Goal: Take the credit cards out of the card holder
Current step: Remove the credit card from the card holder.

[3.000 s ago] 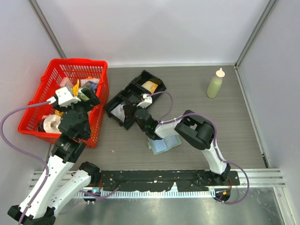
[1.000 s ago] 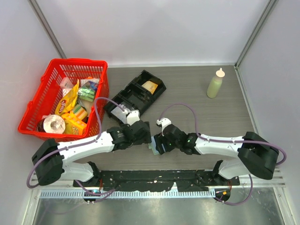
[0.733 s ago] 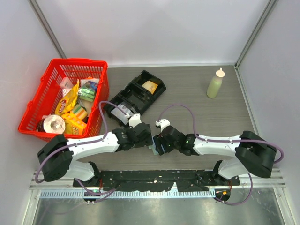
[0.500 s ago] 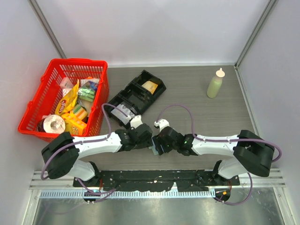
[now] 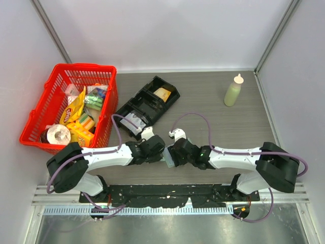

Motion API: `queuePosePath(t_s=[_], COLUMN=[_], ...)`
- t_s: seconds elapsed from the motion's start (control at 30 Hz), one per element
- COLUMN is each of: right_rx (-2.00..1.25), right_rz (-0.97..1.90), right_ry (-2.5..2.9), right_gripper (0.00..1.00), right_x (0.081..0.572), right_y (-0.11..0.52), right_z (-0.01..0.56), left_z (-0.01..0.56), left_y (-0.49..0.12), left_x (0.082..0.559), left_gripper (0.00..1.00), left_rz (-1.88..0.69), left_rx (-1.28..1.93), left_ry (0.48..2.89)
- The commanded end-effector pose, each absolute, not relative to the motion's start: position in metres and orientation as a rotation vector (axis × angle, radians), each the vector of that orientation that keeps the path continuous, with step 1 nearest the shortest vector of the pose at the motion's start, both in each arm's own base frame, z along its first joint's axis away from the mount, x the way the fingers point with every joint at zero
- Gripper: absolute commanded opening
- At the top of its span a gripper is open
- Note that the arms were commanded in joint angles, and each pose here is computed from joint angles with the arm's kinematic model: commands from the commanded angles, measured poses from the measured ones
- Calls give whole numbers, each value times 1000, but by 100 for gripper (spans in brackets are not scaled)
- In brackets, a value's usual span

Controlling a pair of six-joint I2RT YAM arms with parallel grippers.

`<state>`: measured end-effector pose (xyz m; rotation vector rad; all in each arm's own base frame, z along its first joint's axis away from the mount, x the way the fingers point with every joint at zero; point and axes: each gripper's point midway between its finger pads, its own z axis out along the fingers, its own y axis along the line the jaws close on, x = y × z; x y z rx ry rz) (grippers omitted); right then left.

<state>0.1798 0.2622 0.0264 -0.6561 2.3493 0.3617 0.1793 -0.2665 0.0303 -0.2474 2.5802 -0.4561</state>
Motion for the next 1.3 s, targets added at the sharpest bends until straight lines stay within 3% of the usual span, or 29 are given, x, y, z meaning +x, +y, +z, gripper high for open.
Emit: queuePosePath(t_s=[0.0,0.5,0.8,1.03,1.27], right_rx=[-562,-130,-559,-752,-795], right_rz=[184,-25,490,395,367], right_ry=[2289,2286,2124,2148,2185], right_gripper=[61,63,66,75,75], right_x=[199,233,207,194,188], right_y=[237,168,256,285,297], right_z=[47,72,122,92,69], left_z=[30,29,31,30,29], left_y=[-263,-260,-262,-260,-259], left_x=[178,176,177,177,176], left_gripper=[0,0,0,0,0], left_rz=[-447,-439,-443,-440,-449], left_rx=[-266,-260,-256,-270,-282], left_ry=[2576,2582,2583,2581,2575])
